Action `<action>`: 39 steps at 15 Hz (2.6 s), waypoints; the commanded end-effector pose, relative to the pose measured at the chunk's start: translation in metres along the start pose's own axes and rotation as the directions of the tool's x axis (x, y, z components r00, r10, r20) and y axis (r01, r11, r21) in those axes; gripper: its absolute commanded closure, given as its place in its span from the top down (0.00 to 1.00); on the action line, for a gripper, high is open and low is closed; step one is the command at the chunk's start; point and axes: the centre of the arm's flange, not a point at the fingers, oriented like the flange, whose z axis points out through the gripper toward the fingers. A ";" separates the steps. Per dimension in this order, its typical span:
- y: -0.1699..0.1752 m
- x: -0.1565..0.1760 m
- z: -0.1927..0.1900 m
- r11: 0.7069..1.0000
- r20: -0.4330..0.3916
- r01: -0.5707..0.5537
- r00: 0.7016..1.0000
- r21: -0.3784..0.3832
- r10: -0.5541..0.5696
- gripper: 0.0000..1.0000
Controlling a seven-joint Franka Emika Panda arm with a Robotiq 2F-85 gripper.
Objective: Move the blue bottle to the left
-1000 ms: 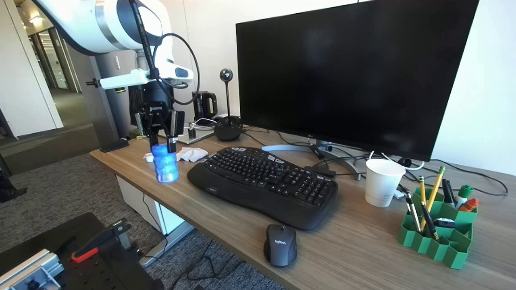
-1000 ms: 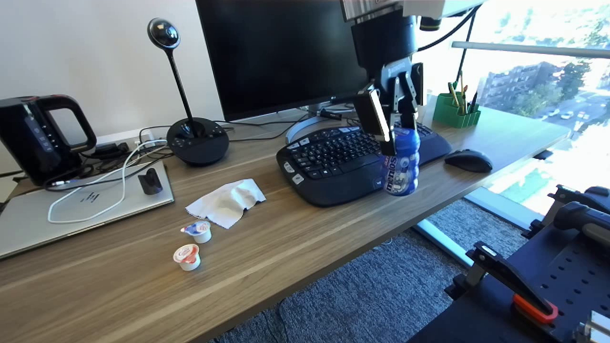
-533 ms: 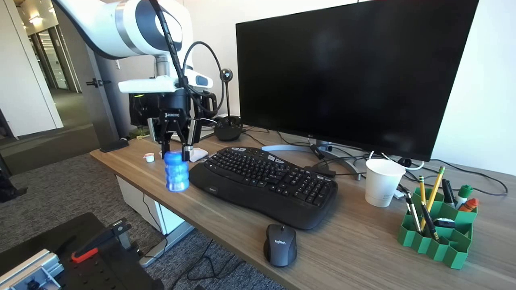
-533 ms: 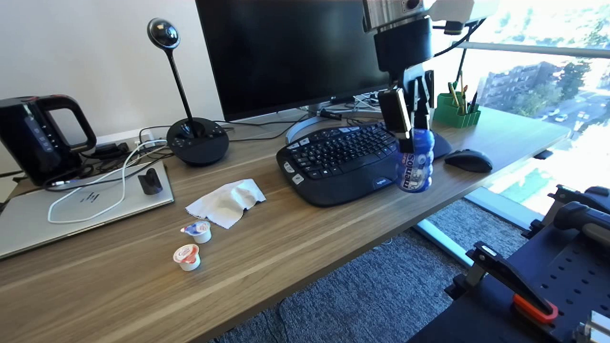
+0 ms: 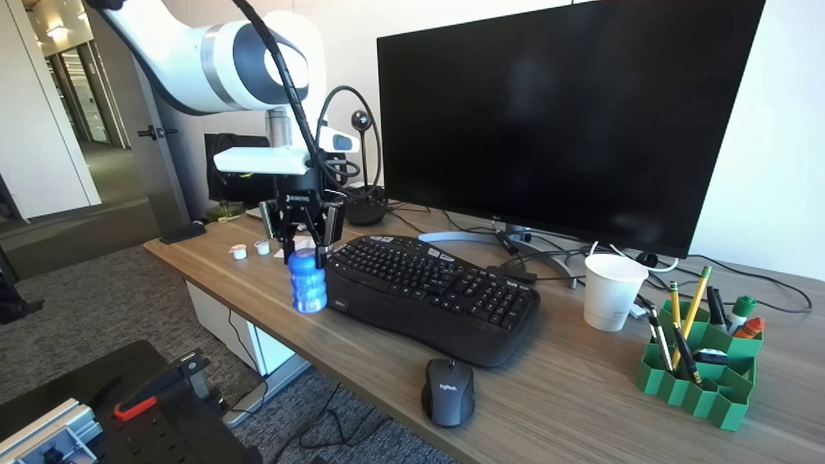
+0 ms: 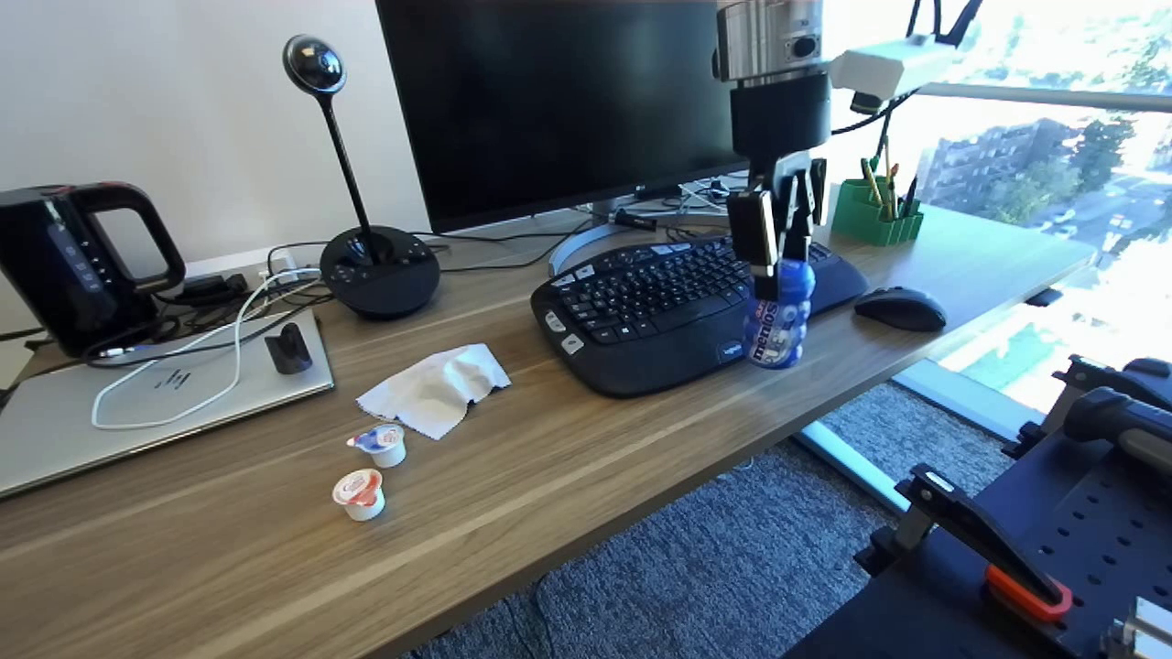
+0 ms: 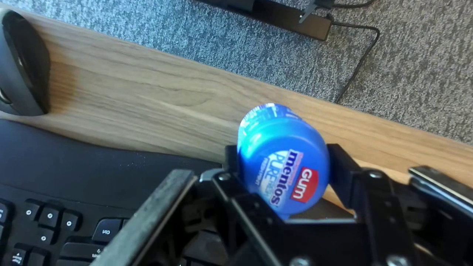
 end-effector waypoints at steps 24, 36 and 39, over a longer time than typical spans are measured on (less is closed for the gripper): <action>0.040 0.000 0.041 0.998 -0.023 -0.024 0.999 -0.050 0.023 0.35; 0.043 0.003 0.044 0.995 -0.037 -0.012 0.999 -0.100 0.008 1.00; 0.044 0.003 0.040 0.995 -0.036 -0.019 0.999 -0.096 0.016 1.00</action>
